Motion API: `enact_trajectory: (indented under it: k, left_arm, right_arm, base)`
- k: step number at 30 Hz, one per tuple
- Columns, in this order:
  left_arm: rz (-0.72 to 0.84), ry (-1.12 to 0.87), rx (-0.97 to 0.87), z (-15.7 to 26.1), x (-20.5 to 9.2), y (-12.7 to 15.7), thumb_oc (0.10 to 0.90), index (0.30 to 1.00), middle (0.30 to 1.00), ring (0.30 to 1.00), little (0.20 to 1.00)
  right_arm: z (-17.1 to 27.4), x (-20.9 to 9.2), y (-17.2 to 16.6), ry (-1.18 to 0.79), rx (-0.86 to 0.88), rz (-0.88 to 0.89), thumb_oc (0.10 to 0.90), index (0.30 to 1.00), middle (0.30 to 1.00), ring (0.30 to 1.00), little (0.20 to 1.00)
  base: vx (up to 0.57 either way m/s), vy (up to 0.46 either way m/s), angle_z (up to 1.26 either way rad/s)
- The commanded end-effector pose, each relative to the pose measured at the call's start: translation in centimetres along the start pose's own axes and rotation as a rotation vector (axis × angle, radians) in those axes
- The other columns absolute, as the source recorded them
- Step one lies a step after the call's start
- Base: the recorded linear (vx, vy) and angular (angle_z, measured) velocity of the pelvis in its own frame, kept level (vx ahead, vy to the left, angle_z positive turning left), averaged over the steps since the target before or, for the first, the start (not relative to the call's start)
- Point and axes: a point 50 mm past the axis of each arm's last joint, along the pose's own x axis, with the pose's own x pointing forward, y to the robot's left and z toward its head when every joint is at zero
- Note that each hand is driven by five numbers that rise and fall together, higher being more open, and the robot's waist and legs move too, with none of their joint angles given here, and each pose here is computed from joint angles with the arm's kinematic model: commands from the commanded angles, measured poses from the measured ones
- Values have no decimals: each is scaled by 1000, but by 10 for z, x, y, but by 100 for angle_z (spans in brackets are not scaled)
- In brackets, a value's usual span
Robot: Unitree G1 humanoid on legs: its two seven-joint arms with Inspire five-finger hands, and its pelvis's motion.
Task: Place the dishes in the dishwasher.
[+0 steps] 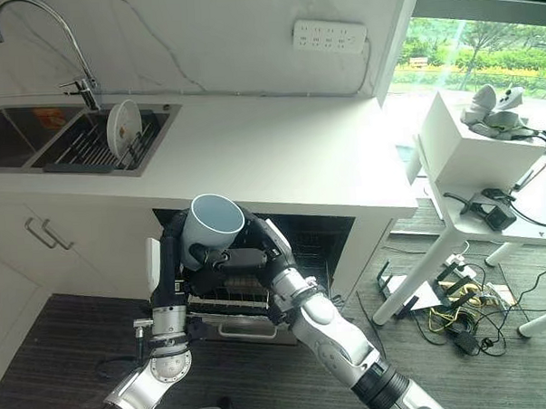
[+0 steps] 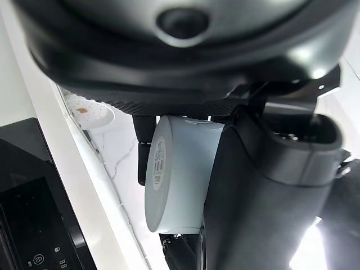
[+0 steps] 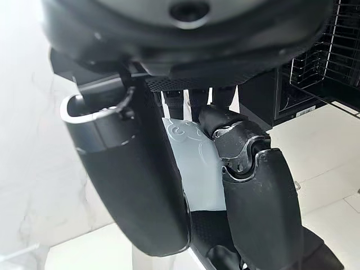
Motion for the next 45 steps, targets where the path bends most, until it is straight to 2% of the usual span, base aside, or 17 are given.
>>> enact_trajectory:
  k: [1,5,7,11,13,25,33,39,45]
  left_arm:
    - [-186,-217,-103,39,8,-32,800,900,900,900,900]
    - [-199,-215,-102,39,8,-34,800,900,900,900,900]
    - [-214,-229,-113,41,7,-36,800,900,900,900,900]
    - [-182,-221,-105,40,7,-33,800,900,900,900,900]
    - [-126,-200,-68,37,12,-25,800,900,900,900,900]
    - [-73,-180,-33,33,16,-17,800,900,900,900,900]
    - [-64,-146,-17,29,17,-13,800,900,900,900,900]
    - [-336,28,8,3,8,-15,800,900,900,900,900]
    - [-468,90,227,-35,-5,23,800,900,900,900,900]
  right_arm:
    - [93,29,68,-487,57,317,400,300,300,300,300]
    - [98,29,63,-526,62,245,400,300,300,300,300]
    - [106,26,50,-620,37,91,400,300,300,300,300]
    - [114,13,17,-725,113,-118,400,300,300,300,300]
    - [129,-11,-4,-875,-63,-248,400,300,300,300,300]
    - [133,-30,-28,-943,4,-336,400,300,300,300,300]
    - [128,-34,-31,-914,-23,-306,400,300,300,300,300]
    - [110,-35,-44,-717,-118,-212,400,300,300,300,300]
    - [78,-50,-78,-484,-142,-190,400,300,300,300,300]
  base:
    - [-4,7,3]
    - [0,0,0]
    - [0,0,0]
    - [-8,6,0]
    - [-40,34,-2]
    - [-14,3,-3]
    - [-7,7,-3]
    - [1,15,-1]
    - [20,48,-10]
